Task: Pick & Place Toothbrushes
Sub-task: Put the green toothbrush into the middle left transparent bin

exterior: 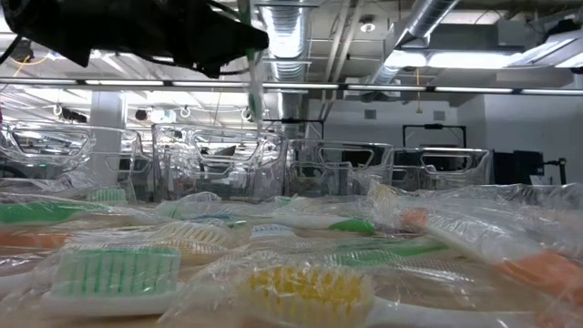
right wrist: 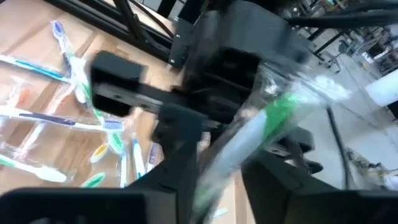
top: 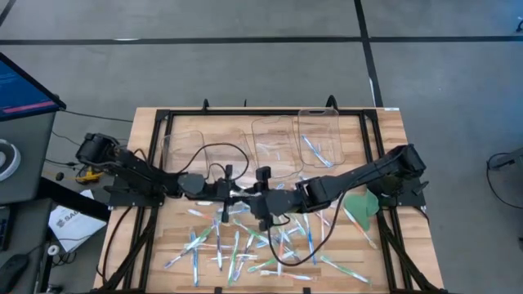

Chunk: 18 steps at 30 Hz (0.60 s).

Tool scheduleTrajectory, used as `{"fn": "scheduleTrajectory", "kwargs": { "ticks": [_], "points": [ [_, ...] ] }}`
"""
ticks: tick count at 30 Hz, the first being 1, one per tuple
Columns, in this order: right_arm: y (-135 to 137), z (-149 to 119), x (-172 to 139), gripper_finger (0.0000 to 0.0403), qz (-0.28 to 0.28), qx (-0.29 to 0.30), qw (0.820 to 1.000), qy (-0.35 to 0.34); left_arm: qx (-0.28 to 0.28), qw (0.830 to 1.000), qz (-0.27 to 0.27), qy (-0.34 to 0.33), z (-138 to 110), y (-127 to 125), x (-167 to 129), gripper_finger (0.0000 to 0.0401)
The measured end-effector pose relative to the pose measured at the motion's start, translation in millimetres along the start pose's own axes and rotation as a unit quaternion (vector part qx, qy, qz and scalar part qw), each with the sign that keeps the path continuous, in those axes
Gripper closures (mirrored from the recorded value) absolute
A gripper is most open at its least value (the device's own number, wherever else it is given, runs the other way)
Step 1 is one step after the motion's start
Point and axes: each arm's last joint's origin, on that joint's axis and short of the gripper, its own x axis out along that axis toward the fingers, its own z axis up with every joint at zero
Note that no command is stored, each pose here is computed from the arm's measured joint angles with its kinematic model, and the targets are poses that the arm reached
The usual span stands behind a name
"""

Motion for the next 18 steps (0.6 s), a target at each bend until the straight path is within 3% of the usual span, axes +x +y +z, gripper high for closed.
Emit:
{"fn": "scheduleTrajectory", "kwargs": {
  "ticks": [2,8,13,18],
  "points": [
    [0,1,-3,0.0252,-0.012,-0.005,1.000,0.002,0.000,1.000,0.008,0.007,3,0,-3,0.0387],
    [-2,6,-31,0.0197,-0.139,-0.062,0.987,0.053,-0.009,0.998,0.063,0.014,18,10,-16,0.0387],
    [-3,9,-78,0.0175,-0.230,0.000,0.970,0.075,-0.016,0.987,0.148,0.057,28,24,-38,0.0387],
    [-2,-7,-129,0.0171,-0.222,0.072,0.968,0.091,-0.078,0.973,0.210,0.058,34,45,-53,0.0388]
  ]
}}
